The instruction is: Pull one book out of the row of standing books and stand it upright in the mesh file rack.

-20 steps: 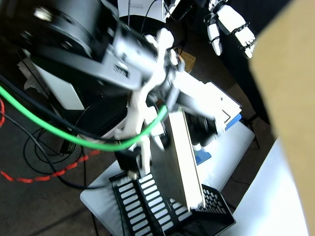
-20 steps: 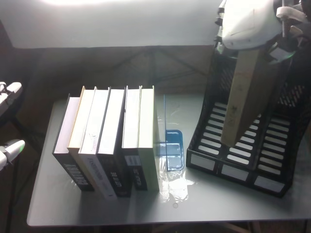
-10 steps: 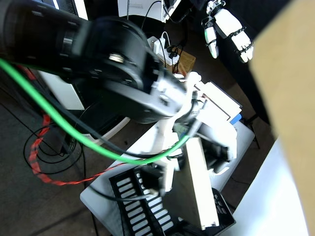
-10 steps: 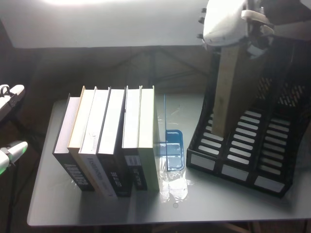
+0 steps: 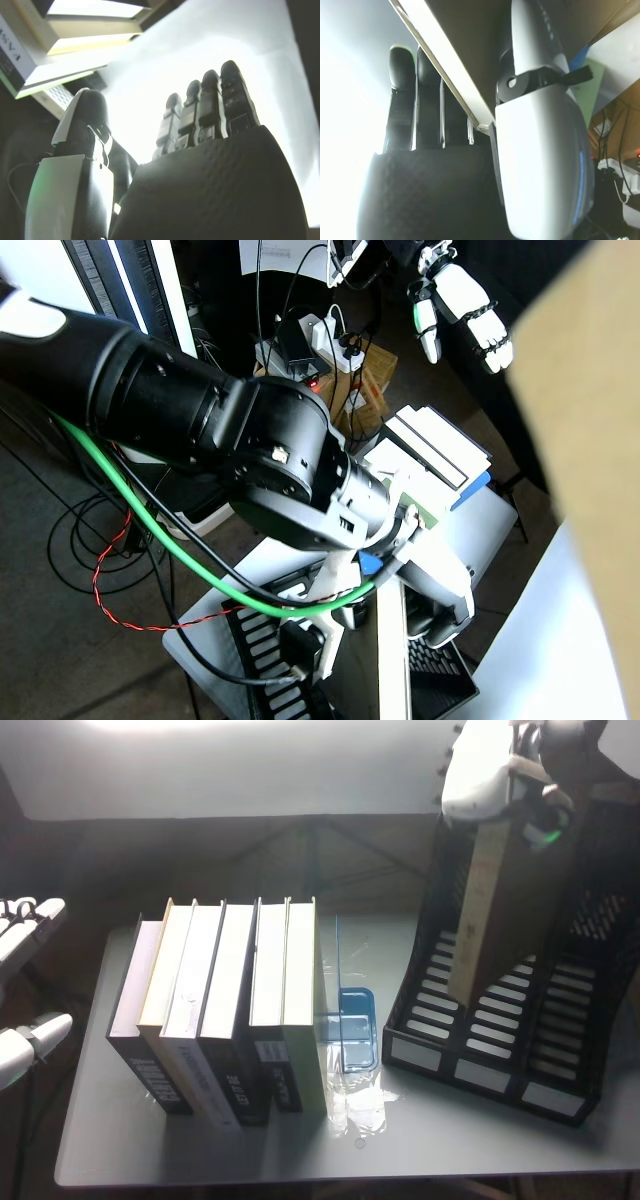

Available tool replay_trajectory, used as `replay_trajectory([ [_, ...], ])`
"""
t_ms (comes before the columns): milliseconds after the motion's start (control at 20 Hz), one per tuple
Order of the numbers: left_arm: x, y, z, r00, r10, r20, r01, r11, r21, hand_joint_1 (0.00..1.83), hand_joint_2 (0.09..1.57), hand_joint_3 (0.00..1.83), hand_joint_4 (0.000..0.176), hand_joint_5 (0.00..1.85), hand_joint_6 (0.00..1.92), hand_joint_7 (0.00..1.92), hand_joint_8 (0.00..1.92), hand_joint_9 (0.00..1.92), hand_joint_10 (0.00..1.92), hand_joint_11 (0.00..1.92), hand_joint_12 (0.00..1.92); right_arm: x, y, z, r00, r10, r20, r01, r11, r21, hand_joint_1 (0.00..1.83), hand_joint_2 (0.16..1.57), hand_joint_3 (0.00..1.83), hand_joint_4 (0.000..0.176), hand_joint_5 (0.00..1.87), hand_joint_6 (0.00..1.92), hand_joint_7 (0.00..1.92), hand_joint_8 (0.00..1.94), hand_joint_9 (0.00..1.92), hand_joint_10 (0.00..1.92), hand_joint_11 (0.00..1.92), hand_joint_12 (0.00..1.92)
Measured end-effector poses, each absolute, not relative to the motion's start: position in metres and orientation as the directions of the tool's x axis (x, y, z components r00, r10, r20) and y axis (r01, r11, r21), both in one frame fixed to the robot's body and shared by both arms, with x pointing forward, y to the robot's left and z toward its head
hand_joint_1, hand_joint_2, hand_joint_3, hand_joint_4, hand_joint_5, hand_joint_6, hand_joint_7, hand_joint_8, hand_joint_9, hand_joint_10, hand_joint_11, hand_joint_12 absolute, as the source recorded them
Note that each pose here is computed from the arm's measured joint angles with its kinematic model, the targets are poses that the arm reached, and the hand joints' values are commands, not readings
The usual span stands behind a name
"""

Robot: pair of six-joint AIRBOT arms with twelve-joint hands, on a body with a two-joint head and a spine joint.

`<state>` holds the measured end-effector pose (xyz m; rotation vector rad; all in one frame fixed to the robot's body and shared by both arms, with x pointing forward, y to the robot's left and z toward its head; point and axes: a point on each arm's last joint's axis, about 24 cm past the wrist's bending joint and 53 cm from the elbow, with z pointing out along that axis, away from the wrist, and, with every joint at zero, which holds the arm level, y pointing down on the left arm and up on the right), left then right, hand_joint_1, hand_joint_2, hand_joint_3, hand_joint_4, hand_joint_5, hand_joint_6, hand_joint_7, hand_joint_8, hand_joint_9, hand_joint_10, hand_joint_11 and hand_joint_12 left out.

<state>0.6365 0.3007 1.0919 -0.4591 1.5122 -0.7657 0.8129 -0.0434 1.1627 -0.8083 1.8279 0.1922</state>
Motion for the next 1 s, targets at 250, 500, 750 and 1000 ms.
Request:
replay_trajectory([
  [250,0.640,0.300,1.093,-0.101,-0.700,-0.707,0.166,0.689,-0.706,0.50,1.39,0.01,0.086,0.00,0.00,0.00,0.00,0.00,0.00,0.00,0.00,0.826,-0.051,1.163,-0.211,-0.417,-0.884,-0.577,0.783,-0.231,1.32,1.29,0.00,0.000,0.66,1.21,0.66,1.59,0.57,1.75,0.39,1.79],
  [500,0.640,0.289,1.093,-0.118,-0.700,-0.704,0.194,0.679,-0.708,0.50,1.39,0.01,0.086,0.00,0.00,0.00,0.00,0.00,0.00,0.00,0.00,0.836,-0.040,1.162,-0.231,-0.382,-0.895,-0.556,0.807,-0.200,1.33,1.26,0.00,0.000,0.72,1.23,0.70,1.48,0.59,1.67,0.35,1.79],
  [750,0.642,0.285,1.093,-0.129,-0.697,-0.706,0.202,0.679,-0.706,0.44,1.40,0.01,0.086,0.00,0.00,0.00,0.00,0.00,0.00,0.00,0.00,0.845,-0.045,1.158,-0.241,-0.367,-0.899,-0.529,0.826,-0.195,1.32,1.27,0.00,0.000,0.72,1.18,0.67,1.53,0.57,1.73,0.36,1.85],
  [1000,0.643,0.283,1.091,-0.139,-0.696,-0.705,0.200,0.677,-0.708,0.43,1.41,0.00,0.104,0.00,0.00,0.00,0.00,0.00,0.00,0.00,0.00,0.848,-0.055,1.148,-0.274,-0.355,-0.894,-0.509,0.842,-0.178,1.30,1.32,0.00,0.000,0.59,1.39,0.62,1.61,0.49,1.79,0.22,1.72],
])
